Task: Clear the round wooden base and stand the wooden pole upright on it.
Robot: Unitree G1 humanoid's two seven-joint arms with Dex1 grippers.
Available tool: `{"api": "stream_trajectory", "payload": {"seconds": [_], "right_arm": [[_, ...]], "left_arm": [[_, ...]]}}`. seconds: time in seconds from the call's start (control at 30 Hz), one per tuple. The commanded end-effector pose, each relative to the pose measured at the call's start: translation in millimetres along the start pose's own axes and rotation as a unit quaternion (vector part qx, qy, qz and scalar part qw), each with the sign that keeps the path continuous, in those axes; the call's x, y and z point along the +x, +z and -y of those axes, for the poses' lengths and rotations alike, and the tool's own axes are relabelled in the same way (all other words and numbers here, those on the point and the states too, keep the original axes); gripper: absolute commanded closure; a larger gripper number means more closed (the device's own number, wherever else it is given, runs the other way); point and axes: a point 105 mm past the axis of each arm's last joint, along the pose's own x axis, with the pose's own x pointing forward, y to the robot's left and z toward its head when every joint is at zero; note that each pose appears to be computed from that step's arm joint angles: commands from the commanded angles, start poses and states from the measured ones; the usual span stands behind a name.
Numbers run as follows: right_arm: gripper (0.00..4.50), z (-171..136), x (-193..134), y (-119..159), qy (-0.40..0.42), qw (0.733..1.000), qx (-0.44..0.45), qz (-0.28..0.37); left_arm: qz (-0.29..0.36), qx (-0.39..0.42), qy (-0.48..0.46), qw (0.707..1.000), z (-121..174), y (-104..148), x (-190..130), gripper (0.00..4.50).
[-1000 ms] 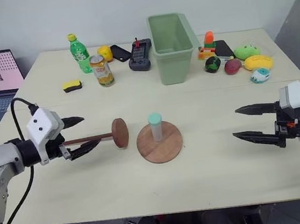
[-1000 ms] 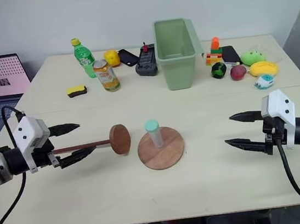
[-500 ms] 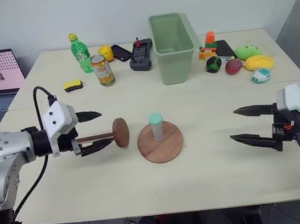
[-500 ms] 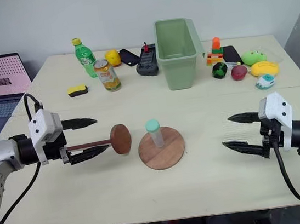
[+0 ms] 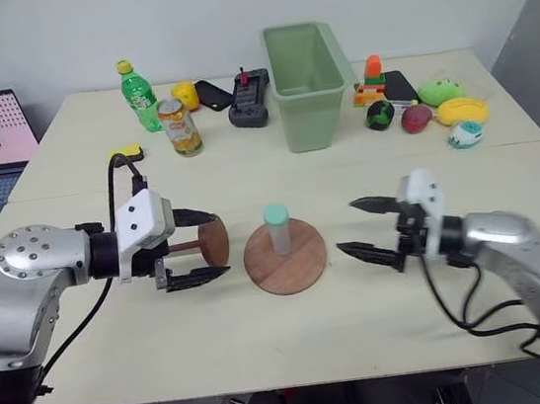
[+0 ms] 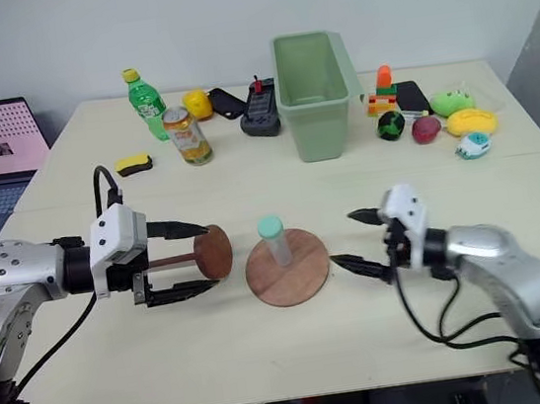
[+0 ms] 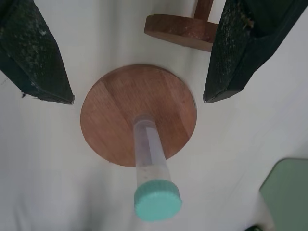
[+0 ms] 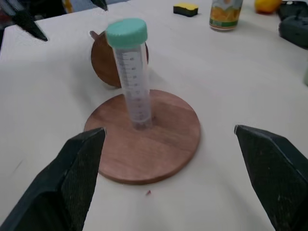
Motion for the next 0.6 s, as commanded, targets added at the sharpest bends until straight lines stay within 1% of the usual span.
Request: {"api": "stream_trajectory", "payload": {"seconds": [0.03, 0.23, 0.4, 0.6], "right_arm": [[0.01, 1, 19, 5, 0.007, 1.000, -0.021, 0.016], [0.01, -8, 56, 2, 0.049, 0.998, -0.008, 0.026], [0.01, -12, 75, 3, 0.069, 0.997, -0.005, 0.034], [0.01, -11, 93, 3, 0.071, 0.996, -0.007, 0.044]], "left_arm": [[-0.017, 0.024, -0.002, 1.000, 1, 1, -4, 0.00], [-0.018, 0.024, -0.001, 1.000, 5, 4, -6, 0.00], [-0.022, 0.021, 0.001, 1.000, 8, 3, -8, 0.00], [-0.023, 0.022, 0.004, 0.999, 9, 3, -6, 0.00]]}}
